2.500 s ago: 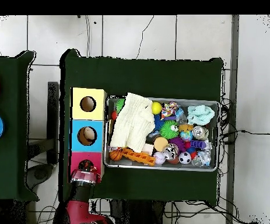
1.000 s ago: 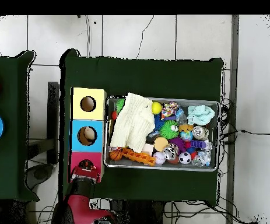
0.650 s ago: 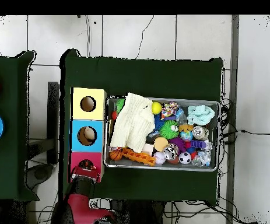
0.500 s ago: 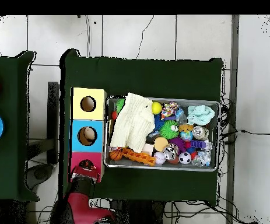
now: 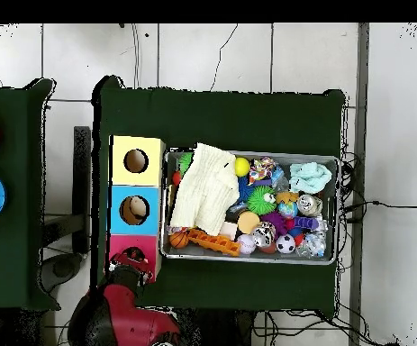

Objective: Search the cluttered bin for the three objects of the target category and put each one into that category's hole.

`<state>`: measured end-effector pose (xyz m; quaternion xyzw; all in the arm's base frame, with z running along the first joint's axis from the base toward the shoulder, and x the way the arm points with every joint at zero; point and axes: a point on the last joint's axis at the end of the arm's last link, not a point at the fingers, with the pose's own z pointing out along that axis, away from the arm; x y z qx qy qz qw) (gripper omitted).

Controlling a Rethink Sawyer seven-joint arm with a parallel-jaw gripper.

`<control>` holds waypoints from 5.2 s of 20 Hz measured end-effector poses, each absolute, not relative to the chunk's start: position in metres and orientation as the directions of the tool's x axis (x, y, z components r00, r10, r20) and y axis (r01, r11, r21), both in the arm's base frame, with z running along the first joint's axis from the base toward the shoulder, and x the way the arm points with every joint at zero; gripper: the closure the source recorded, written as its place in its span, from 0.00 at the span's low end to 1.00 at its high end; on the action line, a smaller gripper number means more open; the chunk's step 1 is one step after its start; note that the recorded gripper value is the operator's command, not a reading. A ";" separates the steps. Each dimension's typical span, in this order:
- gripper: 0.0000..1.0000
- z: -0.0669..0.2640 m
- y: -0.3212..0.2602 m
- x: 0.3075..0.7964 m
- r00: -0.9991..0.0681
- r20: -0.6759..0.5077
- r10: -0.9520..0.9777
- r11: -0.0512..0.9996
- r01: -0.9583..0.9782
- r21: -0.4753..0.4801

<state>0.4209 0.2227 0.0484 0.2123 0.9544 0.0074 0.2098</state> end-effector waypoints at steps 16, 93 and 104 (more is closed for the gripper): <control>0.00 0.057 0.220 0.420 -0.844 -0.352 0.405 0.912 0.401 0.089; 0.00 0.116 0.219 0.397 -0.864 -0.286 0.414 0.909 0.408 0.082; 0.00 0.132 0.216 0.400 -0.860 -0.276 0.429 0.902 0.421 0.090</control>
